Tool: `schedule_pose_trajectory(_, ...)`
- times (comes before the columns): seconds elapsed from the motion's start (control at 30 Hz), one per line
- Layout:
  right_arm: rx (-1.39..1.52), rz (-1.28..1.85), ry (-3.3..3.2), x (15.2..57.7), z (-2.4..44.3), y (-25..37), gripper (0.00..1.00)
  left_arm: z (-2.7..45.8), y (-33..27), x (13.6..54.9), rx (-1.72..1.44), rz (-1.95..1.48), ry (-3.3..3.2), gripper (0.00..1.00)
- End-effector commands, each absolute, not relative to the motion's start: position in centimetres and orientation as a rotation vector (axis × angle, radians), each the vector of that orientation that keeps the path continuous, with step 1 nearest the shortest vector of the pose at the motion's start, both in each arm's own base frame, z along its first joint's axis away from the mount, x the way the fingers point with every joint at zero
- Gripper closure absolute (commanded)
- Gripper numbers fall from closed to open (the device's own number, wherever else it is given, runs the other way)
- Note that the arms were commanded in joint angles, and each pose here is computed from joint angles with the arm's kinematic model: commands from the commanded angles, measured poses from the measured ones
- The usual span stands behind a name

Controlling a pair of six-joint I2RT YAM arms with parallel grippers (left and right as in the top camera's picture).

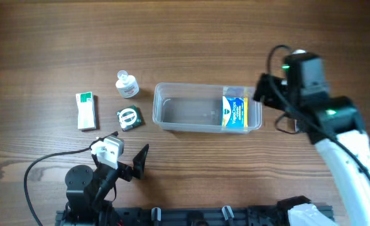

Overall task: Pack container
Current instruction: 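Carry the Vicks pack into the clear container and release it, then move the right gripper to the white Beiersdorf box and grasp it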

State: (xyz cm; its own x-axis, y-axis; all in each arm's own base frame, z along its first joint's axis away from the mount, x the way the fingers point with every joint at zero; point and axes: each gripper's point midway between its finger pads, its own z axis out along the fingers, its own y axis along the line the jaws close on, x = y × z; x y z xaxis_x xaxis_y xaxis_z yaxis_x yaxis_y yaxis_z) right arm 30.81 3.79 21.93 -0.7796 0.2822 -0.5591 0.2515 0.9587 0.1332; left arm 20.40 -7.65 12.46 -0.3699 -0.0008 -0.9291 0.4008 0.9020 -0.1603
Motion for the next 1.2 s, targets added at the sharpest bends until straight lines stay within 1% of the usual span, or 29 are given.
schedule_pose_trajectory(0.0,0.449,-0.15,2.512,30.5,21.4,-4.2,0.0,12.6,-7.9,20.3,0.323,-0.437,1.897,0.0)
schedule_pose_trajectory(0.13,0.541,-0.283,2.571,30.2,18.4,-10.6,0.01,12.6,-7.9,20.3,0.323,-0.437,1.897,0.0)
schedule_pose_trajectory(0.2,0.629,-0.272,2.631,29.9,16.1,-12.5,0.0,12.6,-7.9,20.3,0.323,-0.437,1.897,0.0)
schedule_pose_trajectory(0.3,0.552,-0.208,2.745,30.7,12.8,-12.7,0.01,12.6,-7.9,20.3,0.323,-0.437,1.897,0.0)
schedule_pose_trajectory(0.33,0.533,-0.21,2.769,31.2,11.7,-12.8,0.03,12.6,-7.9,20.3,0.323,-0.437,1.897,0.0)
schedule_pose_trajectory(0.47,0.423,-0.121,2.889,32.6,6.8,-12.2,0.02,12.6,-7.9,20.3,0.323,-0.437,1.897,0.0)
schedule_pose_trajectory(0.53,0.427,-0.105,2.933,32.4,5.2,-12.1,0.01,12.6,-7.9,20.3,0.323,-0.437,1.897,0.0)
schedule_pose_trajectory(0.77,0.45,-0.038,3.071,31.4,0.6,-11.4,0.01,12.6,-7.9,20.3,0.323,-0.437,1.897,0.0)
schedule_pose_trajectory(0.9,0.504,-0.051,3.077,31.2,0.2,-11.5,0.05,12.6,-7.9,20.3,0.323,-0.437,1.897,0.0)
schedule_pose_trajectory(1.0,0.573,-0.048,3.071,31.0,0.2,-11.5,0.16,12.6,-7.9,20.3,0.323,-0.437,1.897,0.0)
schedule_pose_trajectory(1.07,0.635,-0.042,3.082,30.5,0.2,-11.2,0.25,12.6,-7.9,20.3,0.323,-0.437,1.897,0.0)
schedule_pose_trajectory(1.13,0.706,-0.012,3.089,30.0,0.5,-10.7,0.26,12.6,-7.9,20.3,0.323,-0.437,1.897,0.0)
schedule_pose_trajectory(1.17,0.704,0.024,3.09,30.0,0.9,-10.1,0.3,12.6,-7.9,20.3,0.323,-0.437,1.897,0.0)
